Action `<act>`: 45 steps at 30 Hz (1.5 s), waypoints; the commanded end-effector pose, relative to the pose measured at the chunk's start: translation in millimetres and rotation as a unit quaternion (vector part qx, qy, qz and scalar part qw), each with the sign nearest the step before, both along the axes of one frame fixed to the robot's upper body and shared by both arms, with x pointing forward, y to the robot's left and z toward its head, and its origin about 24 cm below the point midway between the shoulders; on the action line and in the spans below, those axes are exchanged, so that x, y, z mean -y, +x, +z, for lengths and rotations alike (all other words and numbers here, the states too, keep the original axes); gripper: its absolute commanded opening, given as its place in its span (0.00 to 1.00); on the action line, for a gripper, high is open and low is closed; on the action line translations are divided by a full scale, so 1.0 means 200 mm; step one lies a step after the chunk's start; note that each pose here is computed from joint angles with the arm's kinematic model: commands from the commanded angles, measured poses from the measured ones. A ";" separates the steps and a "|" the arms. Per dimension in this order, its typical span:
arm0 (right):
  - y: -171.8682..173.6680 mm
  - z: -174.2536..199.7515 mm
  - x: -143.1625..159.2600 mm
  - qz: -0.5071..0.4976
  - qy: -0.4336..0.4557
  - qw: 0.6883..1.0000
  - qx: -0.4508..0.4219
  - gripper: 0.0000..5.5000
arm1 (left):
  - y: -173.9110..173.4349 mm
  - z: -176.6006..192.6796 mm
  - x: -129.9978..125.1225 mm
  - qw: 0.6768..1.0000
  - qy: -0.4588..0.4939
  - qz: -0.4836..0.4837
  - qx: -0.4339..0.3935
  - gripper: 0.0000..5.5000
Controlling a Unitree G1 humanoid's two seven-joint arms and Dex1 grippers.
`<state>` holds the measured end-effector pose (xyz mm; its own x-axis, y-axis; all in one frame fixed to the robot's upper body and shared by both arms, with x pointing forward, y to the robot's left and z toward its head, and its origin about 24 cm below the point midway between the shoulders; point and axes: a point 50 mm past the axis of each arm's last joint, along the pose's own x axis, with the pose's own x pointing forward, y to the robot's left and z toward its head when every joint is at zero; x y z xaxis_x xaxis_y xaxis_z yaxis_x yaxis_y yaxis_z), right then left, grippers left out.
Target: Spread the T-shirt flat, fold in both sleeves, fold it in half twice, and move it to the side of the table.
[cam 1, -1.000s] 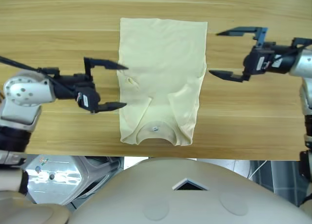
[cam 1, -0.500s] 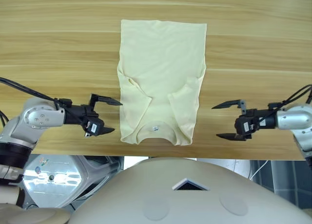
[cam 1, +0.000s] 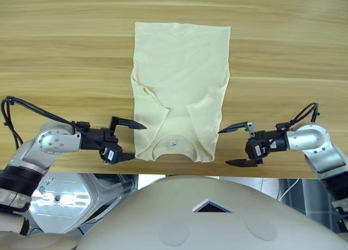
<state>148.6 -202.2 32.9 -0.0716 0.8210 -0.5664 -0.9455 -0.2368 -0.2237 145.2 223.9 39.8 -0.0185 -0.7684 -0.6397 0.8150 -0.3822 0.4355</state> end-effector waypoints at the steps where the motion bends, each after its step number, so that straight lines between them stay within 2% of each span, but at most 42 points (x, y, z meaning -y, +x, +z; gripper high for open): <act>1: 0.02 0.00 -0.03 -0.006 0.014 1.000 0.011 0.93 | -0.04 -0.05 -0.01 0.999 0.029 -0.015 -0.028 0.98; 4: 0.03 0.00 -0.05 -0.007 0.024 1.000 0.011 0.88 | 0.01 -0.07 0.01 1.000 0.028 0.003 -0.008 0.98; 21: 0.02 0.02 -0.12 0.012 0.052 0.999 0.010 0.35 | -0.03 -0.05 0.03 0.998 0.039 -0.027 -0.028 0.98; 27: 0.02 0.03 -0.14 0.014 0.053 0.998 0.012 0.13 | -0.03 -0.05 0.04 0.998 0.036 -0.030 -0.035 0.79; 31: 0.03 0.02 -0.09 -0.001 0.030 1.000 0.010 0.01 | -0.03 -0.05 0.05 0.998 0.035 -0.033 -0.037 0.67; 32: 0.04 0.04 -0.07 -0.014 0.030 0.999 0.012 0.00 | -0.03 -0.05 0.05 0.998 0.034 -0.033 -0.036 0.64; 36: 0.08 0.07 -0.01 -0.039 0.005 0.999 0.022 0.14 | -0.03 -0.05 0.05 0.998 0.031 -0.032 -0.035 0.50; 38: 0.06 0.08 0.03 -0.037 -0.015 0.999 0.020 0.20 | -0.03 -0.05 0.06 0.998 0.030 -0.032 -0.035 0.46; 45: -0.02 0.03 0.02 0.001 -0.040 0.999 -0.003 0.40 | -0.02 -0.05 0.07 0.999 0.024 -0.031 -0.029 0.46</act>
<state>147.3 -208.1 38.5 -0.0485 0.7808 -0.6229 -0.9540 -0.2209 -0.2027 141.0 210.5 32.5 -0.0982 -0.7466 -0.6580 0.8121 -0.4422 0.3806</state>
